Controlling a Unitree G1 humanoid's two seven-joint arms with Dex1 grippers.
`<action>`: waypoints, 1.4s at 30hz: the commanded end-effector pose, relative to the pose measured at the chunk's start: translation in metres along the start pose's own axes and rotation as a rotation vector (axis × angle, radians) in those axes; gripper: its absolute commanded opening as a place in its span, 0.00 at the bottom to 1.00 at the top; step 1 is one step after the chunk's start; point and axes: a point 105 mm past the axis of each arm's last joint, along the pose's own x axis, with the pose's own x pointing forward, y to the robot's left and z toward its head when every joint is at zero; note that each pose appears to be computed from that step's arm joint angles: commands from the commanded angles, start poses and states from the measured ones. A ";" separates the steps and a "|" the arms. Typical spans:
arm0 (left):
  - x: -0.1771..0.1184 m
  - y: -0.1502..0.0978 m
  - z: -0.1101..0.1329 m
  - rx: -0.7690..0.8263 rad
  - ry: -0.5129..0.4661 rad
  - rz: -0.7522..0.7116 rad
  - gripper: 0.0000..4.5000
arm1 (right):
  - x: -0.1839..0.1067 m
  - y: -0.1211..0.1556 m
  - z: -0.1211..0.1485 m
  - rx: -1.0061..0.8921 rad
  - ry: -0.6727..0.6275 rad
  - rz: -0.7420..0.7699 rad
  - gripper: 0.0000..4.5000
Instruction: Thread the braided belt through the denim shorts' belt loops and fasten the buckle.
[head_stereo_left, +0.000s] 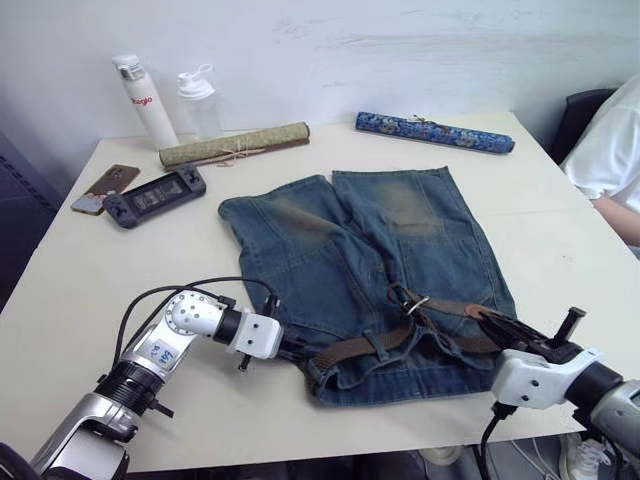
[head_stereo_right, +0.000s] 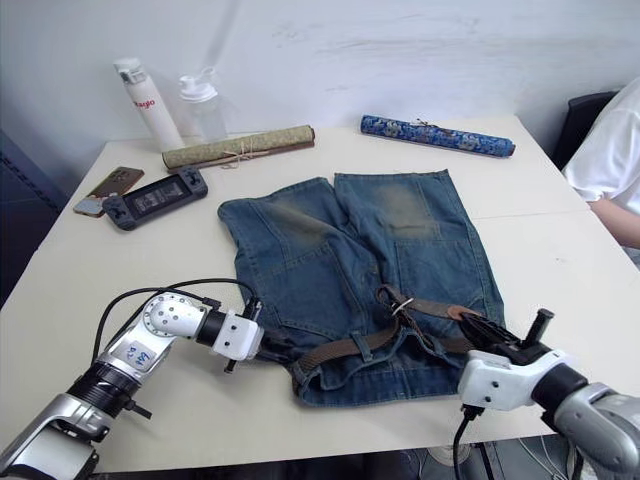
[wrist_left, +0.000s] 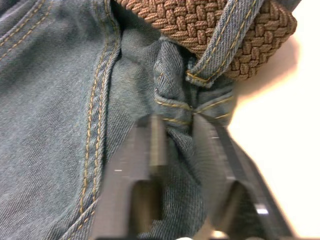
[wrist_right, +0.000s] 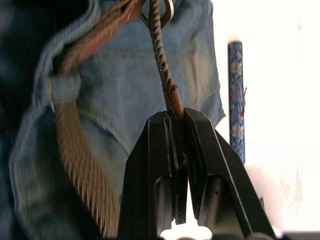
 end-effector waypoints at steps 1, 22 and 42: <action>-0.013 -0.013 -0.035 0.000 0.194 -0.052 0.00 | 0.000 -0.007 0.005 -0.011 -0.005 -0.033 0.00; -0.079 0.037 -0.062 0.120 0.303 0.149 0.34 | 0.040 0.012 0.055 0.050 -0.104 -0.059 0.00; -0.087 0.081 0.040 -0.573 -0.295 0.223 0.46 | 0.049 0.013 0.059 0.058 -0.111 -0.063 0.00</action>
